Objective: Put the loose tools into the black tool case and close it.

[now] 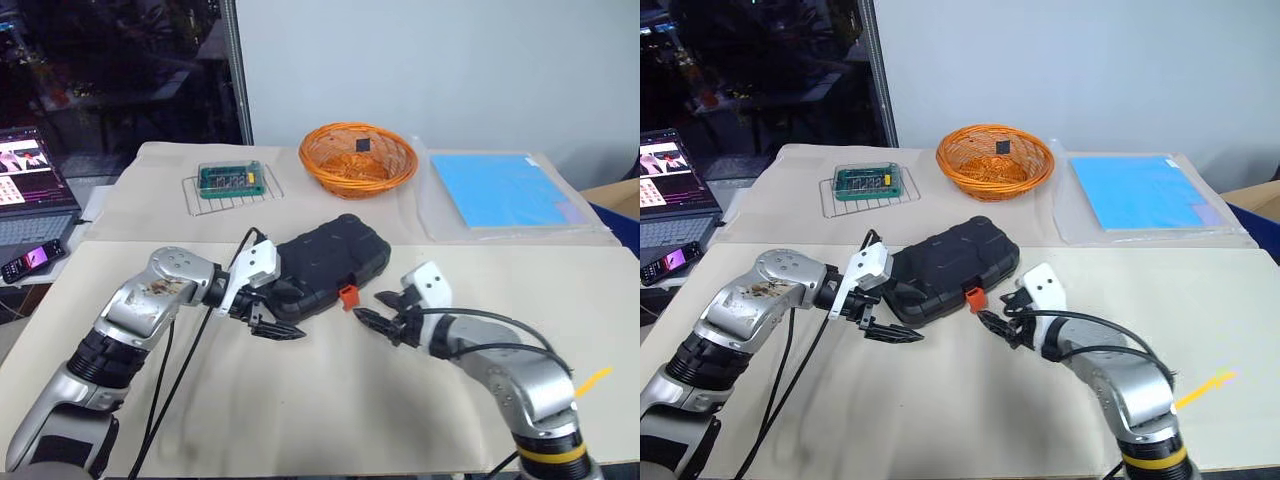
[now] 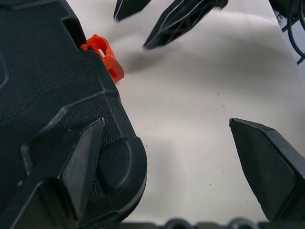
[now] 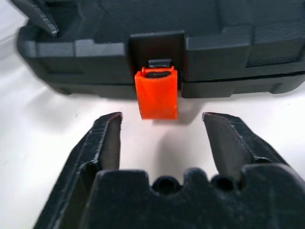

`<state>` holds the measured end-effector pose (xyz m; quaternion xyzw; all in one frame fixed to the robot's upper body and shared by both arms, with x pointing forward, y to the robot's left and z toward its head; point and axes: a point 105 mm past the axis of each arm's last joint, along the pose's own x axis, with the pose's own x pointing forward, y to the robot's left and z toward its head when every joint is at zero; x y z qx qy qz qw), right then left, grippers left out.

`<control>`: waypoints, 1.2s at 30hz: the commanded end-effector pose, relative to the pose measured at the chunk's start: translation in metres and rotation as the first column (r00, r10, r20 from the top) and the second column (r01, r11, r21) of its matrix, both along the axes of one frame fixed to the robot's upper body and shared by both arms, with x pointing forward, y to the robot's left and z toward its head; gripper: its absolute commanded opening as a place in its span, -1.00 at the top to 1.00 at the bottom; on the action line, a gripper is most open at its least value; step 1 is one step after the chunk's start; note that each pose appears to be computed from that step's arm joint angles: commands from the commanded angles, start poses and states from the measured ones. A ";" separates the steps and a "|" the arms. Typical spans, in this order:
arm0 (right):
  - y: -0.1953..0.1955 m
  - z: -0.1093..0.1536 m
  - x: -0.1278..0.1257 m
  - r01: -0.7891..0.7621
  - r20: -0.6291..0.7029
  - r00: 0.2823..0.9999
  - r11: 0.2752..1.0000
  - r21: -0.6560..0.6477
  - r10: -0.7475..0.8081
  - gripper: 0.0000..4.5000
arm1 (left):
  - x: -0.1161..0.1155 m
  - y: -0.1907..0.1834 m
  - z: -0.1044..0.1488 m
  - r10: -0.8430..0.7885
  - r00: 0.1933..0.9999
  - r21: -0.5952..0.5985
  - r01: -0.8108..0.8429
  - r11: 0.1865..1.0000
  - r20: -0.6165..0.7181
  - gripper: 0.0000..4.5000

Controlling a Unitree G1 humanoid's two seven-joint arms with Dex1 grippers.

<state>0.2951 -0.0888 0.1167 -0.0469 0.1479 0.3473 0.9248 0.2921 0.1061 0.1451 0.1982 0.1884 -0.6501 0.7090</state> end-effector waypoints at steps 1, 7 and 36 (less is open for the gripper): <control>0.003 0.008 0.011 0.053 0.050 0.997 0.999 -0.008 -0.052 -0.40 | -0.006 0.007 -0.020 0.008 0.997 0.056 -0.004 0.998 -0.079 -1.00; 0.011 -0.001 0.013 0.068 0.029 0.997 0.998 -0.008 -0.068 -0.40 | -0.005 0.011 -0.019 0.014 0.998 0.063 -0.010 0.998 -0.068 -1.00; 0.021 0.023 0.010 -0.008 0.152 0.988 1.000 -0.015 0.010 0.47 | -0.005 0.011 -0.024 0.027 0.997 0.065 -0.023 0.998 -0.066 -1.00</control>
